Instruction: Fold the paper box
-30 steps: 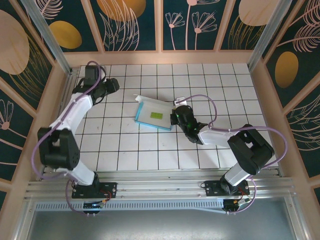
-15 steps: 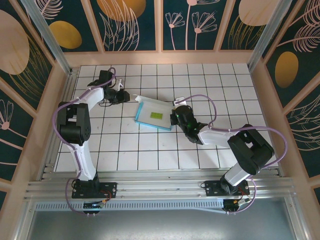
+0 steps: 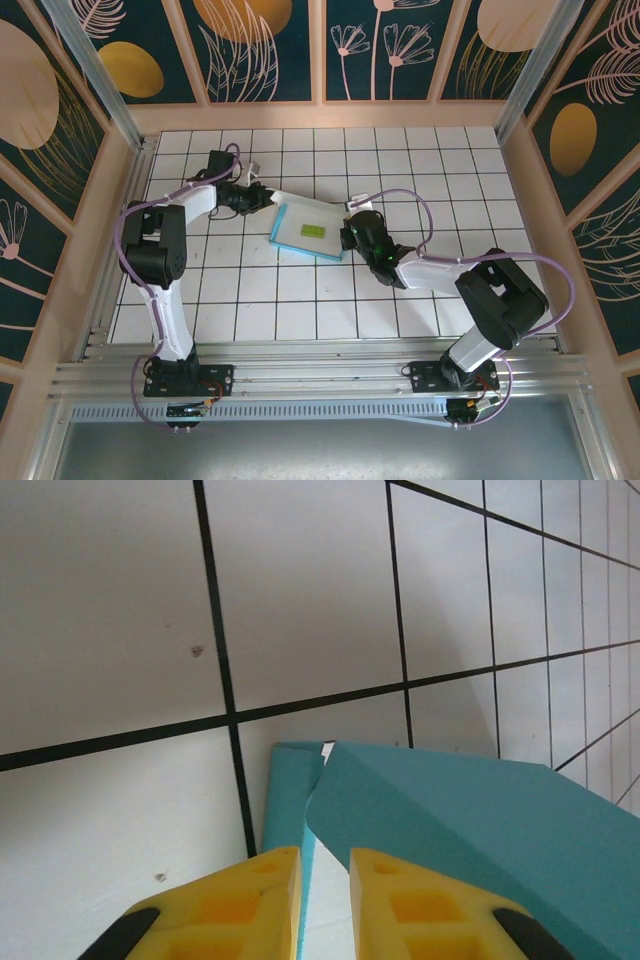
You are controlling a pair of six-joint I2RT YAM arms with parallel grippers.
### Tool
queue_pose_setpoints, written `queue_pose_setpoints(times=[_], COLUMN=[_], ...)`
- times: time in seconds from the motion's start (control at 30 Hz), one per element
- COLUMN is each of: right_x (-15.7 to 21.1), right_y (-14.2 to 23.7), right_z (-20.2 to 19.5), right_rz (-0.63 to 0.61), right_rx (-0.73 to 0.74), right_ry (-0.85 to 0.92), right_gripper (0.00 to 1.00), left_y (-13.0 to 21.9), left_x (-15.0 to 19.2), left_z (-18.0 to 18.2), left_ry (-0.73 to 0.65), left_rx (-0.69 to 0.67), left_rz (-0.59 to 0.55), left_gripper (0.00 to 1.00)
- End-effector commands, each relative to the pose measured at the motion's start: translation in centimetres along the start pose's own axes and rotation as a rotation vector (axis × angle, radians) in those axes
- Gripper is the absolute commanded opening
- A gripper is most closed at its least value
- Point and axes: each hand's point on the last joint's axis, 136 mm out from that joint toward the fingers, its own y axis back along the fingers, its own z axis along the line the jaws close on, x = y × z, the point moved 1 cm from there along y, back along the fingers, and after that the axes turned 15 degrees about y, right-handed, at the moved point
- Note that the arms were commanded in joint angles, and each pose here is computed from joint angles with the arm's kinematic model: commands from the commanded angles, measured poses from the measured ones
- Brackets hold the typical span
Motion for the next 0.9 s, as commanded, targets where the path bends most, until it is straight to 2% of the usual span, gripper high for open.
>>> queue_pose_setpoints(times=[0.0, 0.1, 0.43, 0.7, 0.87], right_x=[1.5, 1.5, 1.7, 2.6, 2.5], right_y=[0.2, 0.2, 0.1, 0.1, 0.4], right_z=[0.9, 0.9, 1.1, 1.0, 0.9], right_rz=[0.070, 0.069, 0.074, 0.099, 0.104], right_rx=[-0.031, -0.029, -0.031, -0.010, -0.007], right_ry=[0.047, 0.047, 0.056, 0.126, 0.141], right_gripper=[0.05, 0.05, 0.05, 0.06, 0.19], left_y=[-0.9, -1.0, -1.3, -1.5, -1.1], left_x=[0.1, -0.2, 1.0, 1.6, 1.3], left_z=[0.0, 0.6, -0.3, 0.1, 0.2], left_ry=[0.017, 0.019, 0.001, -0.011, -0.022], left_rx=[0.032, 0.003, 0.043, 0.034, 0.010], left_rz=[0.003, -0.012, 0.021, 0.026, -0.004], left_gripper=[0.20, 0.18, 0.17, 0.17, 0.17])
